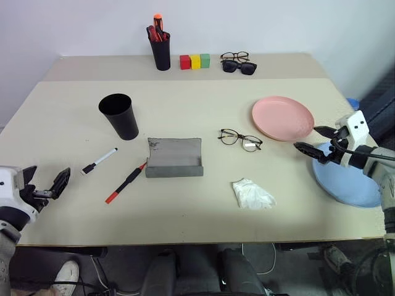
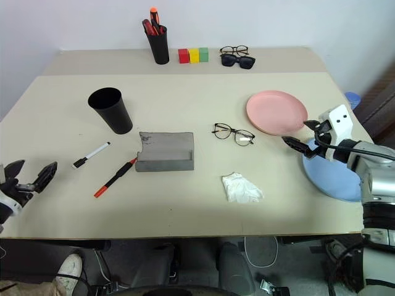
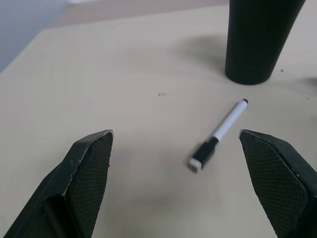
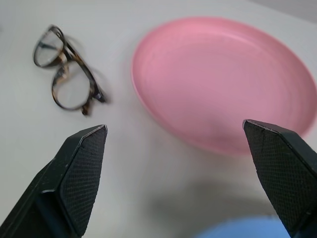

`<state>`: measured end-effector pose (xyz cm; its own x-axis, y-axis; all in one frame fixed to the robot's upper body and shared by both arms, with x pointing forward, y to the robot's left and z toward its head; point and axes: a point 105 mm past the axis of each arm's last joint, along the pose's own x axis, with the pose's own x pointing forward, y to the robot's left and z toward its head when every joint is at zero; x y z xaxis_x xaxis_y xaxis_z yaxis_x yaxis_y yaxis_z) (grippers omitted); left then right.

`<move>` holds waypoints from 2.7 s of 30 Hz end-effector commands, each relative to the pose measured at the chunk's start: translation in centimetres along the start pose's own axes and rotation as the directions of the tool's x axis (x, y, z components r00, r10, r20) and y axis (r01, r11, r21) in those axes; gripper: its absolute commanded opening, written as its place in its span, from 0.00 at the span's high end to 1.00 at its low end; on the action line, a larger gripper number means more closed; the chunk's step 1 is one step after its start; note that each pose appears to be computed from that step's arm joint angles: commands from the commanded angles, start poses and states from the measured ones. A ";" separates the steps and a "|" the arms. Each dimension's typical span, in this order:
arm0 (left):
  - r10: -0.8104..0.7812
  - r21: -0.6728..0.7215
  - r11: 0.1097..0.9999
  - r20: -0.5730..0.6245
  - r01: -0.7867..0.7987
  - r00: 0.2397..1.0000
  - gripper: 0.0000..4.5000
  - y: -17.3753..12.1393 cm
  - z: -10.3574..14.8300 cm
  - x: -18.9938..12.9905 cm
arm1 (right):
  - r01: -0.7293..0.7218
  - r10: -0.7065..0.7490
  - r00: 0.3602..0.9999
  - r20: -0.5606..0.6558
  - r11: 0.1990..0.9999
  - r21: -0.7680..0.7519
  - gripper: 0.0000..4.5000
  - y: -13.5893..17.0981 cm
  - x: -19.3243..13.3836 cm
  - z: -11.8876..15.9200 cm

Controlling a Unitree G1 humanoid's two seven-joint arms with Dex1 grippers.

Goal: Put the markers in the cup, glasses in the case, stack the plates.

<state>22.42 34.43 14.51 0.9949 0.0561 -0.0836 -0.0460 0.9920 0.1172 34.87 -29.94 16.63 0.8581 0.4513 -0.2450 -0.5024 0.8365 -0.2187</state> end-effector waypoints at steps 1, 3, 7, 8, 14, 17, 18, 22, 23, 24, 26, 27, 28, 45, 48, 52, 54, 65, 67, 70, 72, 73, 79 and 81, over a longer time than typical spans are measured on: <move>0.025 0.018 0.999 0.043 -0.026 0.999 0.08 0.2 1.2 -0.6 | -0.007 0.008 1.000 0.028 0.999 -0.039 0.00 -0.2 0.3 1.3; 0.034 0.013 0.999 0.040 -0.035 0.999 0.08 0.1 1.0 -0.6 | -0.013 0.014 0.999 0.033 0.999 -0.042 0.00 -0.1 0.5 1.6; 0.041 0.009 0.999 0.039 -0.041 0.998 0.08 -0.1 0.9 -0.5 | -0.052 0.056 0.997 0.049 0.996 -0.072 0.00 0.7 1.3 2.7; 0.041 0.011 0.999 0.038 -0.041 0.998 0.08 -0.2 0.9 -0.5 | -0.064 0.069 0.996 0.056 0.995 -0.077 0.00 1.1 1.5 3.1; -0.007 0.019 1.000 0.031 0.007 0.999 0.08 -1.7 1.7 0.7 | -0.180 0.191 0.976 0.106 0.978 -0.106 0.00 5.3 3.9 4.7; -0.035 0.001 0.999 -0.014 0.035 0.999 0.08 -2.5 1.6 1.8 | -0.246 0.262 0.953 0.154 0.962 -0.119 0.00 8.2 5.1 6.0; -0.045 -0.001 0.999 -0.033 0.045 0.998 0.04 -2.7 1.4 2.2 | -0.270 0.286 0.944 0.167 0.956 -0.112 0.00 9.1 5.4 6.4; -0.057 0.071 0.995 -0.168 0.069 0.984 0.04 -4.2 1.2 5.0 | -0.451 0.462 0.864 0.199 0.887 -0.101 0.00 15.3 6.0 7.2; -0.043 0.079 0.995 -0.186 0.059 0.982 0.04 -3.9 1.2 5.2 | -0.465 0.476 0.856 0.202 0.879 -0.101 0.00 16.2 6.0 7.3; -0.056 0.066 0.995 -0.251 0.075 0.966 0.04 -4.4 0.8 6.3 | -0.463 0.478 0.851 0.216 0.878 -0.119 0.00 17.2 6.3 7.7; -0.075 0.056 0.994 -0.326 0.099 0.942 0.04 -5.0 0.8 8.0 | -0.466 0.485 0.843 0.233 0.875 -0.133 0.00 19.3 6.9 8.3; -0.081 0.059 0.992 -0.357 0.109 0.931 0.04 -5.1 1.0 8.8 | -0.472 0.492 0.837 0.237 0.870 -0.142 0.00 20.3 7.1 8.6; -0.098 0.039 0.992 -0.392 0.123 0.915 0.04 -5.5 1.1 9.7 | -0.478 0.500 0.830 0.246 0.866 -0.145 0.00 21.2 7.3 8.8; -0.077 0.038 0.990 -0.660 0.135 0.747 0.64 -4.4 -0.2 12.4 | -0.497 0.516 0.797 0.315 0.856 -0.145 0.00 25.9 8.0 9.8; -0.030 0.047 0.996 -0.658 0.080 0.753 0.98 -3.2 -0.2 12.1 | -0.495 0.514 0.798 0.316 0.857 -0.143 0.00 25.9 8.2 9.7; 0.130 0.096 0.991 -0.490 -0.095 0.862 0.99 0.2 2.4 12.7 | -0.490 0.514 0.791 0.334 0.857 -0.158 0.00 25.7 8.4 10.3; 0.309 0.145 0.949 -0.231 -0.281 0.923 0.99 3.0 6.5 13.0 | -0.486 0.513 0.784 0.349 0.858 -0.170 0.00 25.4 8.5 10.7; 0.049 -0.003 0.998 0.572 -0.057 0.819 0.99 -5.9 21.4 12.5 | -0.344 0.360 0.726 0.586 0.928 -0.144 0.00 23.0 9.7 16.8; 0.011 0.033 0.999 0.576 -0.037 0.818 0.99 -7.6 21.3 13.4 | -0.350 0.367 0.712 0.598 0.925 -0.152 0.00 23.3 9.7 17.2; 0.015 0.052 0.997 0.570 -0.054 0.821 0.99 -8.5 20.6 14.2 | -0.351 0.373 0.707 0.601 0.923 -0.160 0.00 23.5 9.7 17.3; 0.006 0.052 0.998 0.554 -0.042 0.832 0.99 -9.1 19.6 14.8 | -0.350 0.374 0.709 0.598 0.923 -0.162 0.00 23.6 9.8 17.1; -0.006 0.059 0.998 0.539 -0.030 0.842 0.99 -9.6 18.7 15.1 | -0.347 0.373 0.710 0.597 0.923 -0.163 0.00 23.6 9.8 17.1; 0.031 0.044 0.997 0.468 -0.059 0.883 0.99 -9.5 14.7 15.9 | -0.330 0.353 0.719 0.598 0.931 -0.152 0.00 23.4 9.6 16.9; 0.046 0.041 0.997 0.454 -0.072 0.890 0.99 -9.3 14.0 15.9 | -0.329 0.351 0.722 0.596 0.932 -0.150 0.00 23.3 9.6 16.8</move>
<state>40.52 24.11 24.03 0.9511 0.0256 0.3078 -0.0777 0.9844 0.1580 33.78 -0.79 23.71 0.5235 0.8100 0.2643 -0.7788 0.5807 -0.2372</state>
